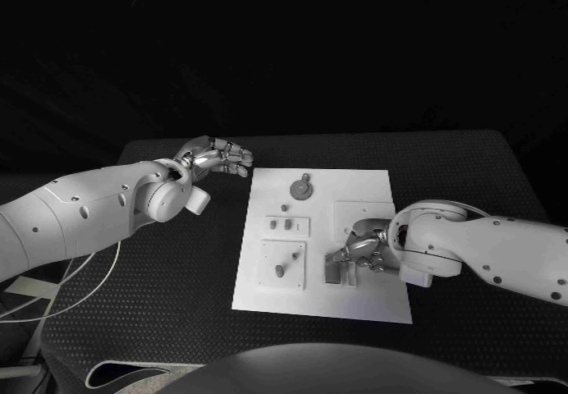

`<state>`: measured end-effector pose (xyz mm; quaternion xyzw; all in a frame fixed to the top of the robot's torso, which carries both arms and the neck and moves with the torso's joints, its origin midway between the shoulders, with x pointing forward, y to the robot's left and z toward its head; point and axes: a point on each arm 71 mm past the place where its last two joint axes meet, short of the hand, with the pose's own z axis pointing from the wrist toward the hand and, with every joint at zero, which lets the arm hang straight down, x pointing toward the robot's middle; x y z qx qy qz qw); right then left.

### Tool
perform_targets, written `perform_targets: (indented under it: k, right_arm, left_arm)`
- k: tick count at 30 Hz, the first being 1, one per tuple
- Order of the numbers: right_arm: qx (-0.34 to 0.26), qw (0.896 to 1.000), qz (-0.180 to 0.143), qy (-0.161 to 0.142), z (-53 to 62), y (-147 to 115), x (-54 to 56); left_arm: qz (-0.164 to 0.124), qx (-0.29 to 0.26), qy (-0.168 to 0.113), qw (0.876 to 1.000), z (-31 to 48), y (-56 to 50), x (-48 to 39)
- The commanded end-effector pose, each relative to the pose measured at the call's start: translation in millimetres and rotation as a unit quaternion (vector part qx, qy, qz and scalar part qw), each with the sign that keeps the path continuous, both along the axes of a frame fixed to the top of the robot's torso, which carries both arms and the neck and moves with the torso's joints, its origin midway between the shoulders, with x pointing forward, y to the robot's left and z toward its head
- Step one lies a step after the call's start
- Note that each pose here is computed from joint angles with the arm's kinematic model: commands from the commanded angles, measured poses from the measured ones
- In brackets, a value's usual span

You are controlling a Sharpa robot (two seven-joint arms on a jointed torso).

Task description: Assemble the parts on the task board

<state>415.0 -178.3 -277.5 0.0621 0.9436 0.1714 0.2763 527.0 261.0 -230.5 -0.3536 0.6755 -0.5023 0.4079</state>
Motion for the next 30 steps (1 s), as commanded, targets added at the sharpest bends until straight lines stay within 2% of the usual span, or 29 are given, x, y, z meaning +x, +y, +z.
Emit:
perform_targets:
  k: [1, 7, 9, 12, 17, 21, 26, 30]
  right_arm:
    - [-0.005, 1.0, 0.003, -0.008, -0.4, -1.5, 0.0]
    - [0.003, 1.0, 0.014, -0.02, 2.9, -6.2, -3.0]
    - [0.017, 0.999, 0.028, -0.029, 6.8, -6.2, -4.2]
    - [0.021, 0.995, 0.058, -0.072, 19.5, -6.4, -1.5]
    - [0.031, 0.985, 0.087, -0.143, 45.1, -12.3, 6.4]
    - [0.041, 0.976, 0.119, -0.175, 62.7, -16.7, 9.7]
    - [0.005, 0.959, 0.179, -0.219, 74.3, -24.5, 9.9]
    - [-0.06, 0.952, 0.212, -0.213, 71.1, -39.7, 9.2]
  left_arm:
    - [-0.007, -0.006, -0.001, 1.0, 1.3, -2.3, -0.2]
    - [-0.006, -0.006, -0.001, 1.0, 1.3, -2.1, 0.0]
    - [-0.006, -0.006, -0.001, 1.0, 1.3, -1.9, 0.0]
    - [-0.006, -0.006, -0.001, 1.0, 1.3, -1.6, 0.0]
    - [-0.006, -0.006, -0.001, 1.0, 1.2, -1.5, 0.3]
    - [-0.006, -0.006, -0.001, 1.0, 1.0, -1.6, 0.9]
    - [-0.006, -0.006, -0.001, 1.0, 0.8, -1.9, 1.3]
    - [-0.007, -0.006, -0.001, 1.0, 0.7, -2.6, 1.5]
